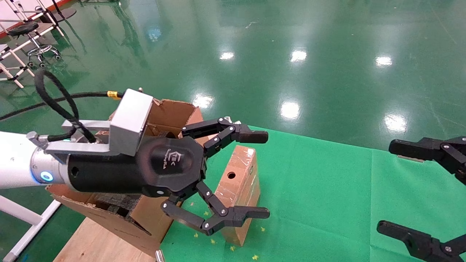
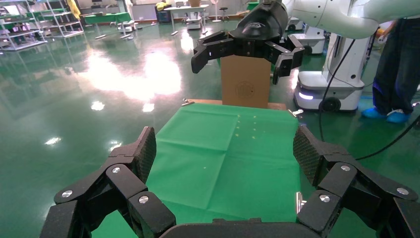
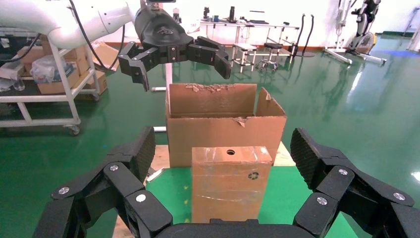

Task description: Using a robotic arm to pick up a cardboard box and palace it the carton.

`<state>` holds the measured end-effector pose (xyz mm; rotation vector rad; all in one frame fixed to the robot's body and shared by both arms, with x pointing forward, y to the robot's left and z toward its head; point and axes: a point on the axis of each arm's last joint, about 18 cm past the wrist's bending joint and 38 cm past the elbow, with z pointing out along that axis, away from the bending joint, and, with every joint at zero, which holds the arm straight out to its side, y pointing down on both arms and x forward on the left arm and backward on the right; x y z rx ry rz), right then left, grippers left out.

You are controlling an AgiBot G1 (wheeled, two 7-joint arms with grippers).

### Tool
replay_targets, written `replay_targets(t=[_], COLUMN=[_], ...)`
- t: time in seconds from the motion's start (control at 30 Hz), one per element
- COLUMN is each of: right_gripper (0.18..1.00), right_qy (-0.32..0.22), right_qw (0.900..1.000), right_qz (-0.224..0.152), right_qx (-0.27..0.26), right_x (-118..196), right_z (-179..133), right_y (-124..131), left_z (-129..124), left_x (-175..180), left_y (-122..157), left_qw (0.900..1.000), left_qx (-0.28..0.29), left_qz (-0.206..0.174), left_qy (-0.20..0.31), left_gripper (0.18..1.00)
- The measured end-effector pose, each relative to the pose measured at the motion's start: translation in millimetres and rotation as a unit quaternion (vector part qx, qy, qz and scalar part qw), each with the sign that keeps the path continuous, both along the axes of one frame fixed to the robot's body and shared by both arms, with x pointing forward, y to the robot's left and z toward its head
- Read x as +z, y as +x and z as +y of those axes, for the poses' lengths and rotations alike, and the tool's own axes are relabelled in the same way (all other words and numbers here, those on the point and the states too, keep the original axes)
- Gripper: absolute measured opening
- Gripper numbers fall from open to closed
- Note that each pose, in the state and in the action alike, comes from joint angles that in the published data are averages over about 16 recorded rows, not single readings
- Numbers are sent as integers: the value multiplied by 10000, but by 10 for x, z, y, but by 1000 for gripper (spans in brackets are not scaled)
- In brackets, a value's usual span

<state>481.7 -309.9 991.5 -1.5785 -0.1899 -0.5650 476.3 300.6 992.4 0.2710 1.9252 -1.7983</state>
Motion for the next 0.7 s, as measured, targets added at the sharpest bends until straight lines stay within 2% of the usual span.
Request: replay_targets(t=[0.7], right_gripper=[994], right_qy=[0], right_qw=[10000], right_qz=[0], right_qx=[0], right_x=[0], right_z=[0], right_y=[0], left_z=[8], left_x=[3], left_y=[4], left_qw=[10000], left_qx=[32], left_qz=[-4], left_qy=[20], left_gripper=[1001])
